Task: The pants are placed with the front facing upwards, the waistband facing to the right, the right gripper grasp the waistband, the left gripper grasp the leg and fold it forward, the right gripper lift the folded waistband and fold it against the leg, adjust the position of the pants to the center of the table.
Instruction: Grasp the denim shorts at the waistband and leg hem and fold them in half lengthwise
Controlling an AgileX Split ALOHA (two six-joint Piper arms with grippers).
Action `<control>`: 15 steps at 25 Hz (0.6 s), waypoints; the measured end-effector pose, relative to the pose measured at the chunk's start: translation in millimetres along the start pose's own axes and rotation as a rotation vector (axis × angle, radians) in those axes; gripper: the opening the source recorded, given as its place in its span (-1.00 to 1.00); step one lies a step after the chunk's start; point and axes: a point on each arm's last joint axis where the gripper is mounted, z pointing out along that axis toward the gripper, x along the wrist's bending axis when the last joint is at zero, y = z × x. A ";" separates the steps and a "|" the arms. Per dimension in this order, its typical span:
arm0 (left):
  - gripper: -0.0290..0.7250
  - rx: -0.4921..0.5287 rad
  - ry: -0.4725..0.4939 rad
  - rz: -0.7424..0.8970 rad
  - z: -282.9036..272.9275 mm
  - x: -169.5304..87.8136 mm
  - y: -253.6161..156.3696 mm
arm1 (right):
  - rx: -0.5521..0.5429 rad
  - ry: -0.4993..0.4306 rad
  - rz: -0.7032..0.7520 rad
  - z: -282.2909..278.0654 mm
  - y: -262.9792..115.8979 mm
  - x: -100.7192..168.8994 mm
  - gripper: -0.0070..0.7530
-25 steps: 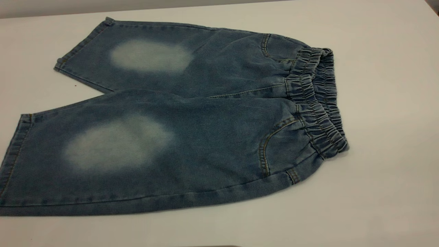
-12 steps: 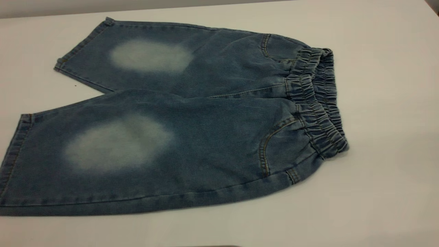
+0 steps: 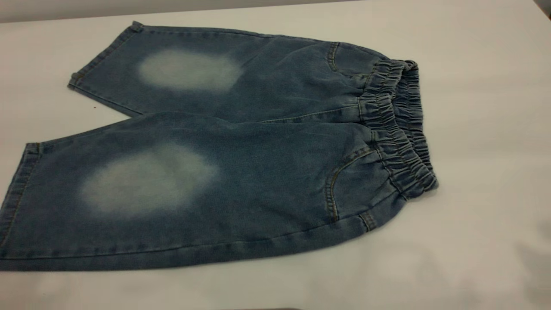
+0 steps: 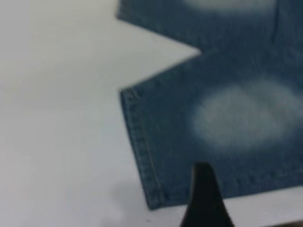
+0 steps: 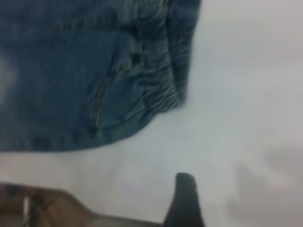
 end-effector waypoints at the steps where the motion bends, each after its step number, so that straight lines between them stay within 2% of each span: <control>1: 0.25 0.044 -0.015 -0.005 13.8 0.7 2.2 | 0.032 0.013 0.004 9.3 2.8 -1.2 0.44; 3: 0.25 0.110 -0.032 -0.020 34.6 2.0 3.9 | 0.076 0.049 0.046 24.9 7.3 -2.0 0.53; 7: 0.25 0.240 -0.049 -0.040 71.2 4.9 1.5 | 0.106 0.087 0.160 57.0 17.7 -7.3 0.54; 12: 0.25 0.342 -0.078 -0.067 105.9 5.9 -3.2 | 0.212 0.092 0.223 102.0 17.1 -20.0 0.52; 15: 0.25 0.389 -0.096 -0.079 120.7 5.6 -7.4 | 0.215 0.095 0.287 123.1 17.8 -26.2 0.51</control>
